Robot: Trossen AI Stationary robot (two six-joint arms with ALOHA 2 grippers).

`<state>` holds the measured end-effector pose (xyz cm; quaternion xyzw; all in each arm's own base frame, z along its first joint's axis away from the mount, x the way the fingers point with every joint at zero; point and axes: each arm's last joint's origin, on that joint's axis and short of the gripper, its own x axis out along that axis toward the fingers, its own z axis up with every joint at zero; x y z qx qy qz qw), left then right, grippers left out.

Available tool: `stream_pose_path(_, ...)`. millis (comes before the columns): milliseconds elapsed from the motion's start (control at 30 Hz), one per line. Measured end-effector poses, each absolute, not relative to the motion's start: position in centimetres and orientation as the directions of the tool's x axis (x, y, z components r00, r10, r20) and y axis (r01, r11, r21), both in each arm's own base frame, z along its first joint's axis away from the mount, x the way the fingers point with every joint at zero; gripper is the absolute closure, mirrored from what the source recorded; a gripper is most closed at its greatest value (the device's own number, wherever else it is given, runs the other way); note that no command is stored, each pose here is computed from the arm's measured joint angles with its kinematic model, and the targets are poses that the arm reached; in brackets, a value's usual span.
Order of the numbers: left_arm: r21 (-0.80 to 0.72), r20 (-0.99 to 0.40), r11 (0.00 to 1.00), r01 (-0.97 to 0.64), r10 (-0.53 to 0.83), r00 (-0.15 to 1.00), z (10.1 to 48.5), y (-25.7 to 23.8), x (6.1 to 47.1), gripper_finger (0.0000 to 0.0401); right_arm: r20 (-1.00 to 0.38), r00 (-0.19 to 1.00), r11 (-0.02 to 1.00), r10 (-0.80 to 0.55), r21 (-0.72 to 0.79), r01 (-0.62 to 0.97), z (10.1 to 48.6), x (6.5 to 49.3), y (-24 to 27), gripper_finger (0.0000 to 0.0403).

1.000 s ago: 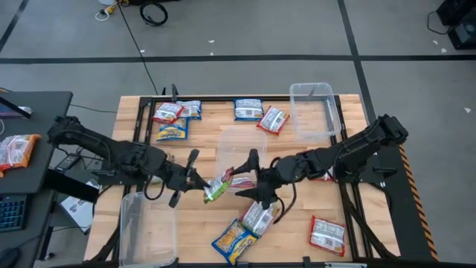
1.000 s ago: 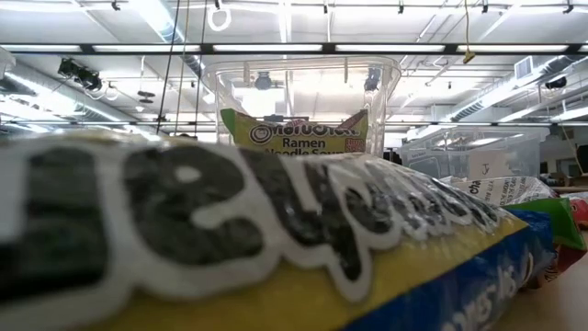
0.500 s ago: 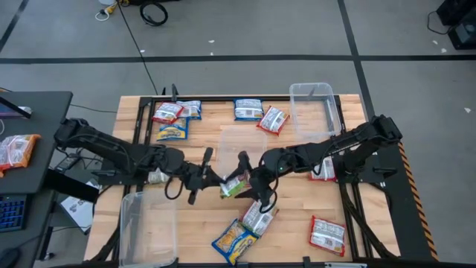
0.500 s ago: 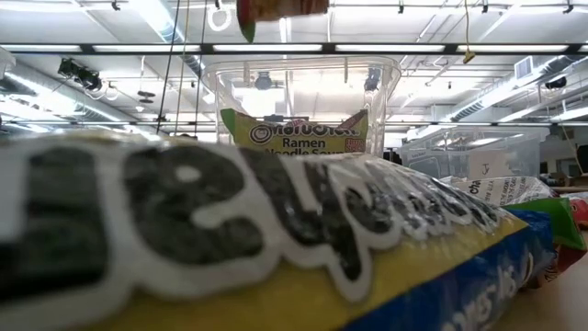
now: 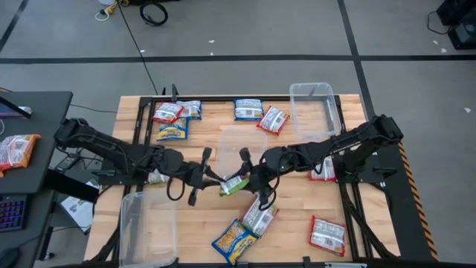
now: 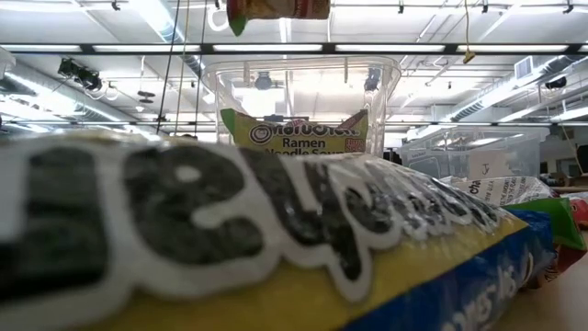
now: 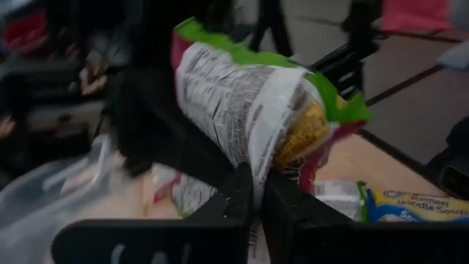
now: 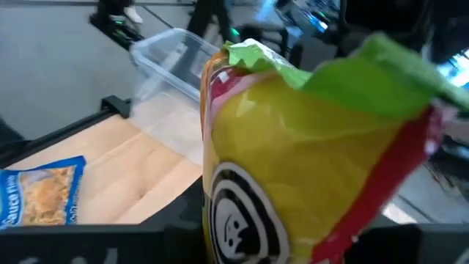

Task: Sort Maruchan noodles
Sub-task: Put the green noodle pack into the middle transparent container

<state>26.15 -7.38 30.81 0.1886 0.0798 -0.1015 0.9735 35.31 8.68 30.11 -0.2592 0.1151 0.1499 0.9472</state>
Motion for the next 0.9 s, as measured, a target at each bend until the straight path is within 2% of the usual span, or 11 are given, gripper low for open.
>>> stream_pose_path(100, 0.339, -0.276, 0.926, 0.167, -0.071, 0.958, 31.8, -7.3, 26.0, 0.0338, -0.304, 0.942, 0.864, 0.142, -0.427, -0.267, 30.3, 35.3, 8.4, 0.027)
stream_pose_path(200, 0.35, -0.37, 0.936, 0.044, 0.094, 0.924, 33.2, -7.2, 25.3, 0.0296, -0.311, 0.95, 0.905, -0.023, -0.409, -0.112, 31.0, 35.2, 8.1, 0.027)
stream_pose_path(300, 0.4, -0.473, 0.915, -0.048, 0.252, 0.845, 34.2, -7.2, 24.0, 0.0251, -0.367, 0.902, 0.884, -0.226, -0.467, 0.031, 32.5, 34.9, 7.7, 0.027)
stream_pose_path(367, 0.418, -0.548, 0.906, -0.065, 0.309, 0.778, 34.9, -6.9, 22.9, 0.0224, -0.404, 0.866, 0.881, -0.295, -0.465, 0.084, 33.7, 35.0, 7.6, 0.027)
stream_pose_path(500, 0.36, -0.684, 0.919, -0.159, 0.376, 0.624, 35.5, -6.0, 20.6, 0.0191, -0.503, 0.801, 0.907, -0.325, -0.404, 0.115, 35.2, 35.4, 6.8, 0.027)
stream_pose_path(633, 0.346, -0.78, 0.897, -0.277, 0.439, 0.447, 34.6, -5.2, 18.4, 0.0185, -0.608, 0.701, 0.9, -0.372, -0.422, 0.112, 34.9, 36.9, 5.7, 0.027)
stream_pose_path(700, 0.346, -0.802, 0.873, -0.343, 0.465, 0.376, 34.2, -4.8, 17.6, 0.0184, -0.694, 0.612, 0.901, -0.378, -0.427, 0.073, 34.0, 37.7, 5.2, 0.027)
stream_pose_path(800, 0.356, -0.827, 0.846, -0.397, 0.483, 0.287, 33.6, -4.5, 16.7, 0.0184, -0.807, 0.496, 0.935, -0.32, -0.354, 0.028, 33.1, 38.9, 4.7, 0.027)
stream_pose_path(900, 0.345, -0.843, 0.841, -0.416, 0.472, 0.257, 33.6, -4.4, 16.4, 0.0184, -0.872, 0.414, 0.96, -0.26, -0.278, 0.016, 32.3, 39.7, 4.2, 0.027)
